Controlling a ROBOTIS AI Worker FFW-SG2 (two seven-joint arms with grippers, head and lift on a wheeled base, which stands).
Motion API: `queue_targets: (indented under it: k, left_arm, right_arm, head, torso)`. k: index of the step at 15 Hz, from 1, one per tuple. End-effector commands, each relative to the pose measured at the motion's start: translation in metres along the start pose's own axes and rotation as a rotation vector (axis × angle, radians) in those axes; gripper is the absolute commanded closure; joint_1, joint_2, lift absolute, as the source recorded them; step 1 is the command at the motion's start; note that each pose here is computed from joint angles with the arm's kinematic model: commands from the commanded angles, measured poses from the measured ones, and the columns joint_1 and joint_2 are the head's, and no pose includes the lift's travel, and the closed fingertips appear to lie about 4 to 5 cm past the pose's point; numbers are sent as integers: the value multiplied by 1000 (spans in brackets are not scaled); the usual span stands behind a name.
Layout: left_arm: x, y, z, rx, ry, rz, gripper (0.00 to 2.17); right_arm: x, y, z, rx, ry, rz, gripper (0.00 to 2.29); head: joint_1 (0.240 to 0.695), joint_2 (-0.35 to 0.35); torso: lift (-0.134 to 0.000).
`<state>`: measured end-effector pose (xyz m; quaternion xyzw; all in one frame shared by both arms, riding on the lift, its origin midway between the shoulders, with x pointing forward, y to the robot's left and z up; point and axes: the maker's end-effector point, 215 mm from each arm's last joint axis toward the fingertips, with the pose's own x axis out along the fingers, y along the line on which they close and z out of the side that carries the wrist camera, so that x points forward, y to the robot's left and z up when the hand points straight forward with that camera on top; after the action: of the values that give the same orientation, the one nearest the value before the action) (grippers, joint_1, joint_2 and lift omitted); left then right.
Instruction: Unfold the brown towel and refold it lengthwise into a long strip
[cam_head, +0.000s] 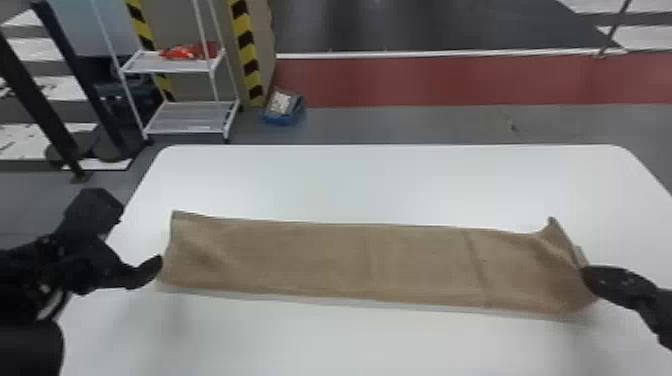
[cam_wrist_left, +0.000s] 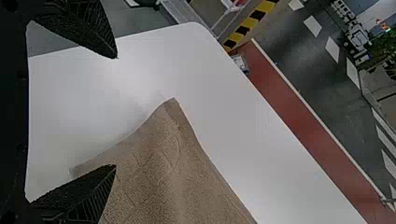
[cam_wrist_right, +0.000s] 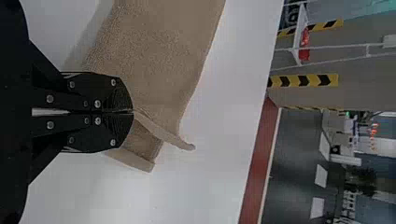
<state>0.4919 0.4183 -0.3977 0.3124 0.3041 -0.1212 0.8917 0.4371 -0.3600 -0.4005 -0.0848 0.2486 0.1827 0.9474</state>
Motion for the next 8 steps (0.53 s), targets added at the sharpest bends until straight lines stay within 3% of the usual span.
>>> queue_targets:
  k: [1,2,5,8]
  left_arm:
    - [-2,-1,0,2,-2,0,36]
    - [-3,-2,-2,6,-6,-1,36]
    - [-3,-2,-3,16,-13,-2,36]
    - [-1,-8,1,20,-23,-12,36]
  right_arm:
    - [-16,18,39,-145,-180,36,1119]
    - [-17,28,28,-188,-171,48,1119]
    - [-28,10,6,-151,-142,0,1119]
    - [-34,-6,-22,-114,-91,-35,1119]
  head:
    - [695,66]
    - [695,71]
    - [695,99]
    - [695,75]
  torso:
    - [-123]
    - [-123]
    - [-123]
    - [-123]
